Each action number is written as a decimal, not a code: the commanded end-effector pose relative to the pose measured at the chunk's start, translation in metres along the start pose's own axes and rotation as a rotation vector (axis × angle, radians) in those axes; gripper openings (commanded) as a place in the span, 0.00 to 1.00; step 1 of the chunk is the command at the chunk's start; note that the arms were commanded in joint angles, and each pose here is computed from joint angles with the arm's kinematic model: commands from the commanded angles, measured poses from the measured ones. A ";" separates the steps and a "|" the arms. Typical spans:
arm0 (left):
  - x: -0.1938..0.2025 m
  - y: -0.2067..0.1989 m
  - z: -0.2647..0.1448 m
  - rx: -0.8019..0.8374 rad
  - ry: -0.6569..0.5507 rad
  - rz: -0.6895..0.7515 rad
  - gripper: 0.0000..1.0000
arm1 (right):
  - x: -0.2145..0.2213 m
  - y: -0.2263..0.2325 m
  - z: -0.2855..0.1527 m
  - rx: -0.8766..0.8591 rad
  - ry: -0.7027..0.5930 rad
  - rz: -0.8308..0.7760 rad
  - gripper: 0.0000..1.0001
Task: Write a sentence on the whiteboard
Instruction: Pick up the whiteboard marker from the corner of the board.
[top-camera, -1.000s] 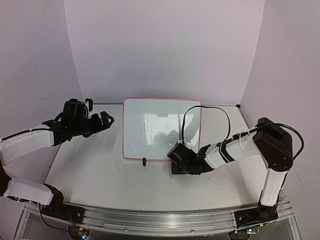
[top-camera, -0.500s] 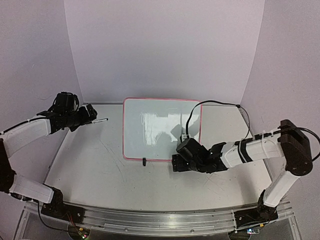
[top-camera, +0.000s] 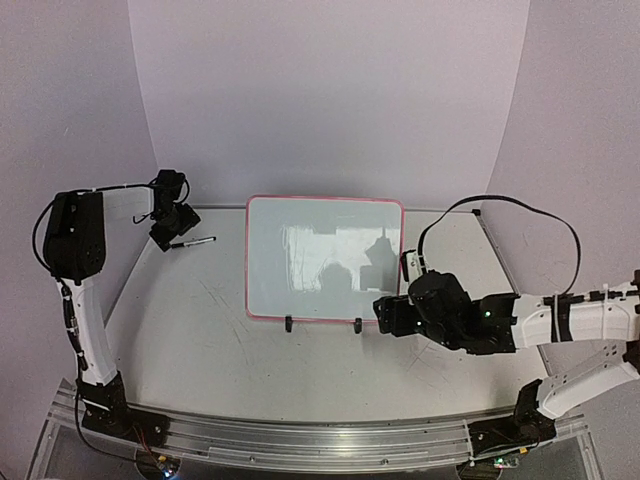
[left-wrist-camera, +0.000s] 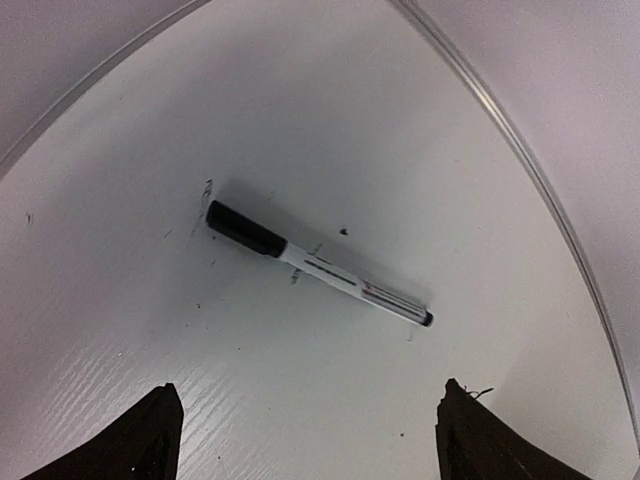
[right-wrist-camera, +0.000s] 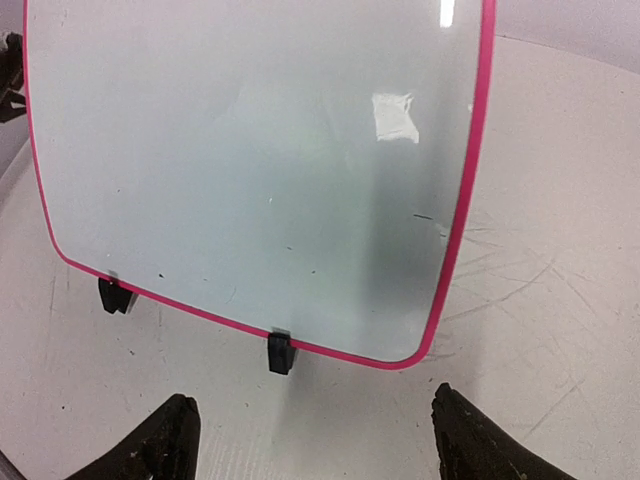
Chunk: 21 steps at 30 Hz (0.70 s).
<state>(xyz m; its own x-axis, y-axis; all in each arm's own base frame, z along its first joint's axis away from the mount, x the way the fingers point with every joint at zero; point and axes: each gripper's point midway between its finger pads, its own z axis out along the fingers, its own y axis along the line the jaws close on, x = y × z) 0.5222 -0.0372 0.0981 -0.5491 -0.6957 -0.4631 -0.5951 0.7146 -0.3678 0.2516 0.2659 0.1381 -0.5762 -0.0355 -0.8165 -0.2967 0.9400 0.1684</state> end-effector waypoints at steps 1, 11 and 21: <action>-0.022 0.006 0.004 -0.104 -0.092 -0.206 0.86 | -0.010 -0.018 -0.012 0.056 -0.079 -0.006 0.80; -0.027 0.016 0.061 -0.208 -0.107 -0.285 0.78 | -0.025 -0.038 -0.036 0.077 -0.179 0.022 0.81; -0.033 0.036 0.081 -0.361 -0.170 -0.212 0.67 | -0.026 -0.046 -0.042 0.089 -0.208 0.038 0.82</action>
<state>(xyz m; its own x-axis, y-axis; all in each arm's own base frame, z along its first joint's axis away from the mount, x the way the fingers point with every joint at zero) 0.5665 0.0006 0.0244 -0.3180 -0.8219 -0.4727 -0.8458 0.4711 -0.2501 0.2463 0.2141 0.1679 -0.4445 0.0460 -0.8946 -0.2241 0.9612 0.1607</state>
